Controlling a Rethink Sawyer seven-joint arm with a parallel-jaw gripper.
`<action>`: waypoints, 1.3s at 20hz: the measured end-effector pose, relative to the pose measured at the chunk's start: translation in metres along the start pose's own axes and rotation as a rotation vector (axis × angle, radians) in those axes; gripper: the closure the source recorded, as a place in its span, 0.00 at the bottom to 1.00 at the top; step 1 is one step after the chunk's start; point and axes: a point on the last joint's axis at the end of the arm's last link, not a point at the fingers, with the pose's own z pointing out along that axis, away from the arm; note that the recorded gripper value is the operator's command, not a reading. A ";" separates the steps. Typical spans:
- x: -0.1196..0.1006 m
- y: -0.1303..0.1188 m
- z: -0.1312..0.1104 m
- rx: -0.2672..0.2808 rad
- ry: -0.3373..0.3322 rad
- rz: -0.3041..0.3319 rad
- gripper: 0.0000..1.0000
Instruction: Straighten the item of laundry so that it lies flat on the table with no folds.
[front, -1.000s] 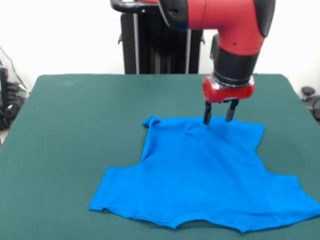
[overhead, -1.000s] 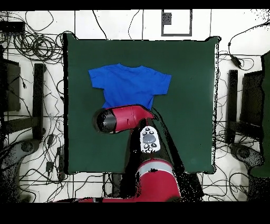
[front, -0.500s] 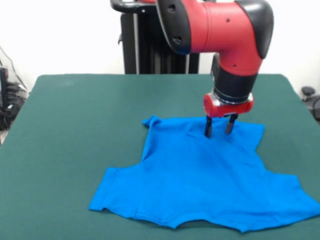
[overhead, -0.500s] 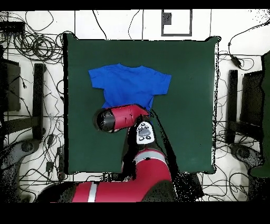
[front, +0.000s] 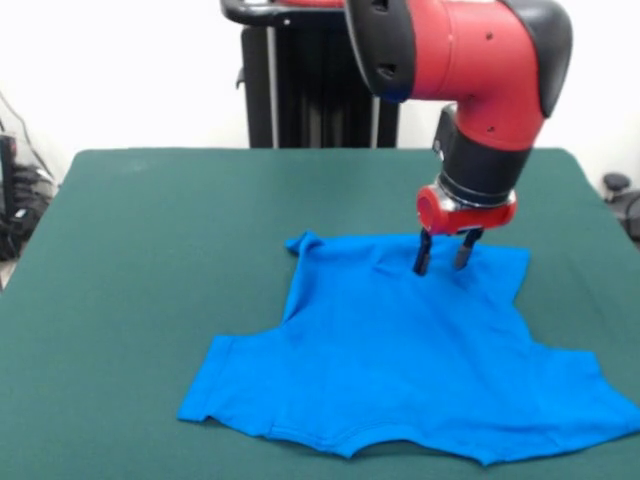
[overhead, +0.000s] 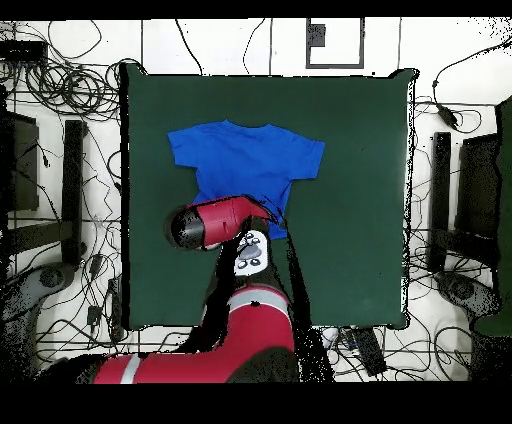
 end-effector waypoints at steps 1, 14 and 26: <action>0.000 0.001 0.000 0.006 0.000 -0.003 0.00; -0.004 0.009 -0.002 0.050 0.002 -0.005 0.00; -0.005 0.013 -0.002 0.075 0.009 0.014 0.00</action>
